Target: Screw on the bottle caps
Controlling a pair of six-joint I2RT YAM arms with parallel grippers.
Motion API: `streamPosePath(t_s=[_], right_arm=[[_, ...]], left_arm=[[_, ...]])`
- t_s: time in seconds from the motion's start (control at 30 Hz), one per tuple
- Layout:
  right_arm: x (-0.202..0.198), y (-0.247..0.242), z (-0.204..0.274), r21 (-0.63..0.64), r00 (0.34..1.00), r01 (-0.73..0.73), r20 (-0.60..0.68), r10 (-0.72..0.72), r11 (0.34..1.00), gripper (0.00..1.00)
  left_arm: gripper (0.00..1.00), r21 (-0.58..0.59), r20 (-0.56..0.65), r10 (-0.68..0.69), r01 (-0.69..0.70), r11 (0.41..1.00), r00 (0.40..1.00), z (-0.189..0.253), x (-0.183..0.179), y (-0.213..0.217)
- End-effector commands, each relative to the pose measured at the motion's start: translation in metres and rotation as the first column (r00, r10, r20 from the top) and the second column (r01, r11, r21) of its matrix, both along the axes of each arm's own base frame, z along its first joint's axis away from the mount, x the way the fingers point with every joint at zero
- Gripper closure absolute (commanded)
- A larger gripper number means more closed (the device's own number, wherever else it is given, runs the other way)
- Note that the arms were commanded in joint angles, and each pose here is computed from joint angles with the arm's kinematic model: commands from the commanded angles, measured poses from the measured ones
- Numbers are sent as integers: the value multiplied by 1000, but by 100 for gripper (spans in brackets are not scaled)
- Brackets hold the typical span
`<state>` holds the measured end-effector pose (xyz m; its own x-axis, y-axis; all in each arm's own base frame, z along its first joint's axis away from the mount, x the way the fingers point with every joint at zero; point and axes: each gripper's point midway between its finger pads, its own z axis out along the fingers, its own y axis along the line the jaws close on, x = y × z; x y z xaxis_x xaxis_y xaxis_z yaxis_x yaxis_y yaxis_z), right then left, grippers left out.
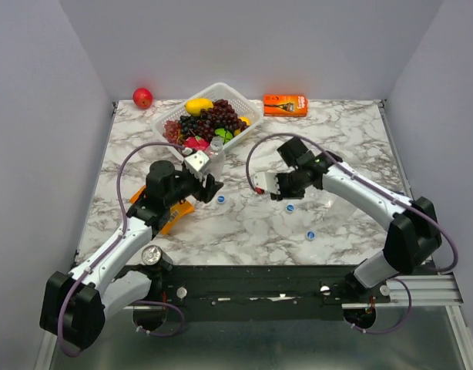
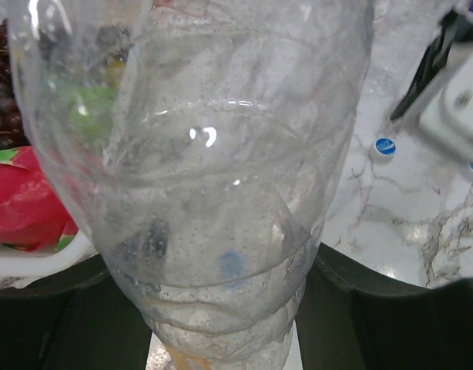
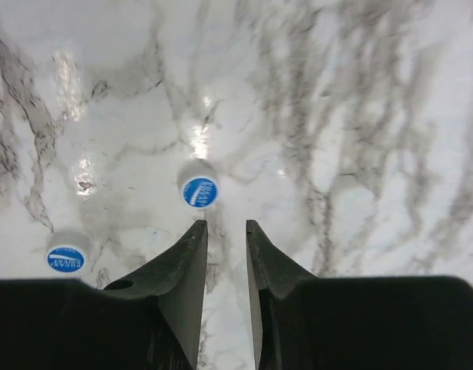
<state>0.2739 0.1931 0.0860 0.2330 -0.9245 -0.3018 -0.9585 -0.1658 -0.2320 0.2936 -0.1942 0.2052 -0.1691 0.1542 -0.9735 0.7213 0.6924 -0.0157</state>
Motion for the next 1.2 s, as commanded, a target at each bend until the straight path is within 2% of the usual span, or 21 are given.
streamPosePath(t_s=[0.0,0.03,0.1,0.2,0.27,0.3,0.4,0.53,0.6,0.73,0.9,1.17], right_arm=[[-18,31,126,246,1000,27,-13,-25,969,66],[-34,31,137,267,997,24,-75,-4,964,66],[-37,39,178,343,998,38,-65,-17,939,69],[-43,34,186,329,995,76,-92,-48,941,67],[-42,24,166,264,993,93,-99,-69,960,62],[-40,20,154,242,992,106,-97,-85,965,53],[-26,13,109,167,982,180,-94,-166,969,40],[-12,11,61,78,973,212,-113,-203,974,32],[-10,9,37,29,967,222,-137,-217,975,31],[5,10,8,-12,977,190,-100,-190,982,32],[13,3,-22,-61,991,122,-57,-125,991,34],[5,-13,-52,-123,995,84,-48,-90,989,34]], left_arm=[[100,48,101,-220,216,975,970,-12,-22,-28],[100,56,117,-245,240,969,962,-16,-25,-33],[100,84,140,-319,310,947,937,-24,-36,-49],[100,103,171,-360,347,932,917,-32,-39,-60],[100,81,160,-327,318,945,931,-31,-34,-61],[100,74,158,-311,303,950,937,-30,-32,-60],[100,56,151,-243,237,970,958,-25,-31,-50],[100,42,109,-175,172,984,978,-28,-42,-32],[100,14,88,-109,109,994,990,-25,-43,-23],[100,8,8,10,-10,1000,1000,-34,-43,-4],[100,-21,-69,155,-157,987,986,-42,-30,26],[100,-18,-49,134,-135,991,990,-38,-28,25]])
